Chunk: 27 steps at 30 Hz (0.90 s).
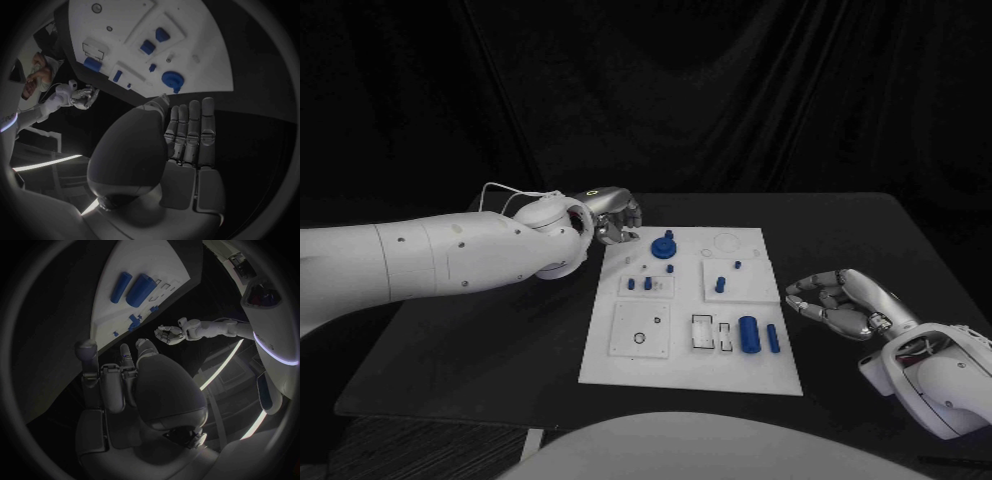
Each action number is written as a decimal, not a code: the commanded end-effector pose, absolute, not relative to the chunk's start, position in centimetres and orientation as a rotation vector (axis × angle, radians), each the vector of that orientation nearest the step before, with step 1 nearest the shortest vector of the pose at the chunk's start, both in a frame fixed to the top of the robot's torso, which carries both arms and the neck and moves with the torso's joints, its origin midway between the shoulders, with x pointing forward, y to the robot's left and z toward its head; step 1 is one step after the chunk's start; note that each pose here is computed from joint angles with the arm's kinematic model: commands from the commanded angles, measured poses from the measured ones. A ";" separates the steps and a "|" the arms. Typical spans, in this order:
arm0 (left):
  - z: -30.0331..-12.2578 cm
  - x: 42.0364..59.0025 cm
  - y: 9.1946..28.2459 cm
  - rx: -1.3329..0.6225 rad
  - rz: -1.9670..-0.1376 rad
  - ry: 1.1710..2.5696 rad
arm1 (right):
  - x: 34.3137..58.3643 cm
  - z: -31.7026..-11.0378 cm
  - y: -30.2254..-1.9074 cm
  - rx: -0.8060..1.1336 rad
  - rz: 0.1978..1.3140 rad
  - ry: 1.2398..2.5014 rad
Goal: Assemble the parts on the task board
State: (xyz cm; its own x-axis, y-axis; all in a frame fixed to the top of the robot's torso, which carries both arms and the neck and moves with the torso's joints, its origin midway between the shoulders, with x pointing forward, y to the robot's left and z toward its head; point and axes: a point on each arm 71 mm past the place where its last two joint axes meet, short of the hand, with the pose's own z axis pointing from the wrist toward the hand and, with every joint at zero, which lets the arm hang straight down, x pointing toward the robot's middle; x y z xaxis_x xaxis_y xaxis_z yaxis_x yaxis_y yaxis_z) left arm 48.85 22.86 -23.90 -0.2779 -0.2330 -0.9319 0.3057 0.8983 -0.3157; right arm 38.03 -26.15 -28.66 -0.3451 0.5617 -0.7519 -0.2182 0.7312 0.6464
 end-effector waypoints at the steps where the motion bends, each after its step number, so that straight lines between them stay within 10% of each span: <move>1: -22.3 48.8 20.6 0.436 -0.699 1.485 | 37.9 -28.5 -26.2 0.271 0.820 1.732; 11: -23.4 49.1 16.9 0.847 -0.705 1.342 | 37.7 -28.3 -25.8 0.263 0.839 1.719; 27: -26.7 48.9 13.4 0.908 -0.662 1.550 | 37.6 -28.2 -25.7 0.259 0.848 1.714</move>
State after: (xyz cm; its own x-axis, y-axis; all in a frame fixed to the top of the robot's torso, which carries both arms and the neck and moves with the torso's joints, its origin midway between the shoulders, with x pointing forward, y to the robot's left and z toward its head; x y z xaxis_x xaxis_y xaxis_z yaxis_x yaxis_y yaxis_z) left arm 48.90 13.45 -26.03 0.0057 0.1202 -0.9927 0.8455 0.5296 0.0690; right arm 37.73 -25.75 -28.32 -0.3411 0.5691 -0.7482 -0.2408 0.7165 0.6548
